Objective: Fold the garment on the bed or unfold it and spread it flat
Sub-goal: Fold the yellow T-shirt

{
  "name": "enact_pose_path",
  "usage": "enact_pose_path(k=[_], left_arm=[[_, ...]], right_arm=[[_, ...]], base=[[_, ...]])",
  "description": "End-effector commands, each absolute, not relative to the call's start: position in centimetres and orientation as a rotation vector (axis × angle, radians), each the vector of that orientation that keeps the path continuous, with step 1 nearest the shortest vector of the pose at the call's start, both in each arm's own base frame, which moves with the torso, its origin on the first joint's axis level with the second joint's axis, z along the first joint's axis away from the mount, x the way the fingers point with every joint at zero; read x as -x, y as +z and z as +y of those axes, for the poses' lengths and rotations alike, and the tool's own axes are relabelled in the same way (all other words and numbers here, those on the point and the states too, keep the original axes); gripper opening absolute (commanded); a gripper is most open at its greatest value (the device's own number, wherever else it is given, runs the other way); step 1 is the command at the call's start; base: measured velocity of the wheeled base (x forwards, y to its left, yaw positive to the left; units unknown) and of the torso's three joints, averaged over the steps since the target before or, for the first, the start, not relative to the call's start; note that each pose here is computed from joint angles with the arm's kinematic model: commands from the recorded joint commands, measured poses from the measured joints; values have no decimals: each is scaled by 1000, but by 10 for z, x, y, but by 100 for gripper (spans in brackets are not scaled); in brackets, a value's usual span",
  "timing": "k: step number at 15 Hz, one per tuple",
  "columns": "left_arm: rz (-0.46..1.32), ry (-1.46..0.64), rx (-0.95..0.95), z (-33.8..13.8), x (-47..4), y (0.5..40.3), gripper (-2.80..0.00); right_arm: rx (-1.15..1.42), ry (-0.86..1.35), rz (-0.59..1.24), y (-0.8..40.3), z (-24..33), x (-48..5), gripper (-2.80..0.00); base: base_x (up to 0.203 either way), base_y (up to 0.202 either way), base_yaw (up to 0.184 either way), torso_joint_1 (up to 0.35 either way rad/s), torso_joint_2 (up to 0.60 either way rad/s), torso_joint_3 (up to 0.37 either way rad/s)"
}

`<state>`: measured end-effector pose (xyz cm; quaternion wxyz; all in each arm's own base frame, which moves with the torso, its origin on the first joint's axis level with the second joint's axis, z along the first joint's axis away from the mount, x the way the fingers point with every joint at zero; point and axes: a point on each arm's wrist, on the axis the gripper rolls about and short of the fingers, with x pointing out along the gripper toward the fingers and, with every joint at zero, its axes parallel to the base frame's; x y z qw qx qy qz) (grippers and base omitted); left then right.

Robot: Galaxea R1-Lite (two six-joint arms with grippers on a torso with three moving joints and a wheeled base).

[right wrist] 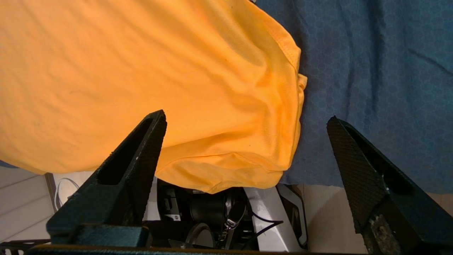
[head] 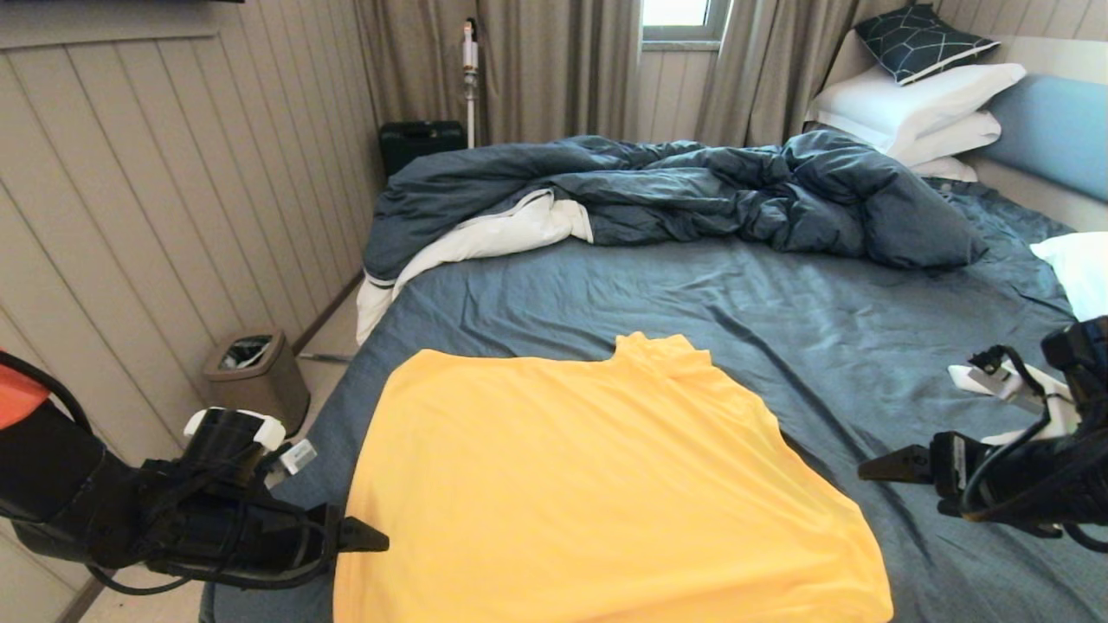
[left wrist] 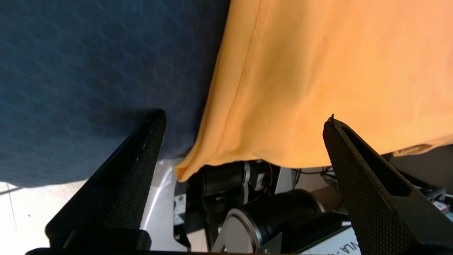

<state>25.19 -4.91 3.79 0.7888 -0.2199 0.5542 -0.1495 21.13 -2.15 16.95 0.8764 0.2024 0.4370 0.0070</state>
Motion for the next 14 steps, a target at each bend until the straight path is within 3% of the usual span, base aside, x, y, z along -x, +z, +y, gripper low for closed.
enact_pose_path(k=[1, 9, 10, 14], left_arm=[[1217, -343, 464, -56, -248, 35, 0], [1206, -395, 461, -79, -249, 44, 0], [1204, -394, 461, -79, -249, 43, -271], [1198, -393, 456, -78, -248, 41, -280]], right_arm=[[-423, 18, 906, 171, -21, -212, 0], [-422, 16, 890, 176, -22, -210, 0], [-421, 18, 890, 176, -22, -210, 0], [-422, 15, 899, 173, -22, -208, 0]], base=[[0, 0, 0, 0, 0, 0], [0, 0, 0, 0, 0, 0], [0, 0, 0, 0, 0, 0], [0, 0, 0, 0, 0, 0]])
